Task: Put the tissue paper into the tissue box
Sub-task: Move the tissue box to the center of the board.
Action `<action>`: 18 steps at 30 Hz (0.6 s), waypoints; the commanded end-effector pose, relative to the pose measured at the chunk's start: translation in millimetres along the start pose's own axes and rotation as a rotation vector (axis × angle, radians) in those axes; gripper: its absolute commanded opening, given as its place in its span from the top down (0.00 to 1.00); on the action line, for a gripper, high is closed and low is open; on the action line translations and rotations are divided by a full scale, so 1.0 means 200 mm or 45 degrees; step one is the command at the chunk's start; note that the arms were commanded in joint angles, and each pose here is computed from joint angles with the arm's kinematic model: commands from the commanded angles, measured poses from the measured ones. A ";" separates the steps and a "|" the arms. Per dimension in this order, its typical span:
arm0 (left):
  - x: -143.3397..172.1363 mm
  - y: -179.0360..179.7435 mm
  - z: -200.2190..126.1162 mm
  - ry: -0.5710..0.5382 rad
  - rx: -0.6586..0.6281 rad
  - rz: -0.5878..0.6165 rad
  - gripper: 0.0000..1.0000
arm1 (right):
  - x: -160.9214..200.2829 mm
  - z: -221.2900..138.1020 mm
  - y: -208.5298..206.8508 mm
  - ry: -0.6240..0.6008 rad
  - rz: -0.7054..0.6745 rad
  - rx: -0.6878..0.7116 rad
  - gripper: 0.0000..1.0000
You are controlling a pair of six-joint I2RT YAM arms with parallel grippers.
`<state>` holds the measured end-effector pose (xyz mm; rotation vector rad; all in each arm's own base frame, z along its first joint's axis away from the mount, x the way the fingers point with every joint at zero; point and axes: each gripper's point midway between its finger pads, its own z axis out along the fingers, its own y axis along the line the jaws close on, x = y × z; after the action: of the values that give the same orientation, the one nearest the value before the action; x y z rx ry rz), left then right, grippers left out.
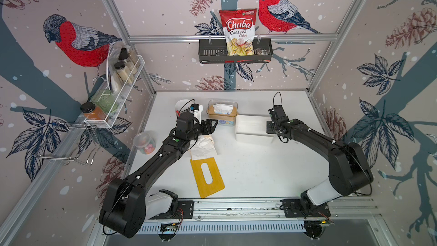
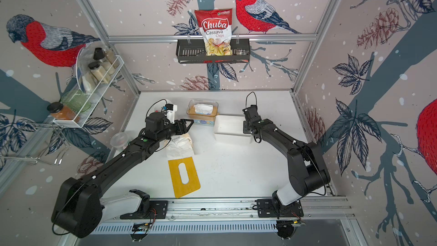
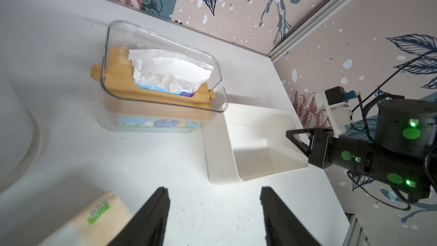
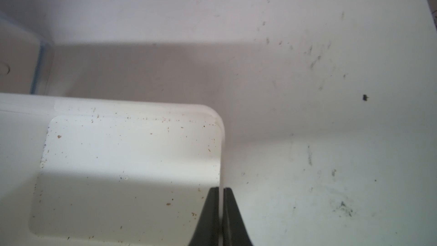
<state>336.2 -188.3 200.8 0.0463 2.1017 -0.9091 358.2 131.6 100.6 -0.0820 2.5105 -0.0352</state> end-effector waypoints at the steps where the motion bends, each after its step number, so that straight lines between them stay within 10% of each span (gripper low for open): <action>1: -0.01 -0.02 -0.03 -0.033 0.025 -0.039 0.32 | 0.09 -0.06 0.06 0.006 0.024 -0.010 0.92; 12: 0.04 0.32 -0.20 -0.062 -0.323 -0.116 0.24 | 0.19 -0.12 0.30 0.000 -0.052 -0.148 0.86; 18: 0.12 0.56 -0.33 -0.064 -0.484 -0.287 0.27 | 0.20 -0.15 0.38 -0.012 -0.080 -0.279 0.65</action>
<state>322.4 -84.9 163.8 -0.3301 2.1666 -0.6407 300.9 193.5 88.5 -0.2380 2.5284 0.1301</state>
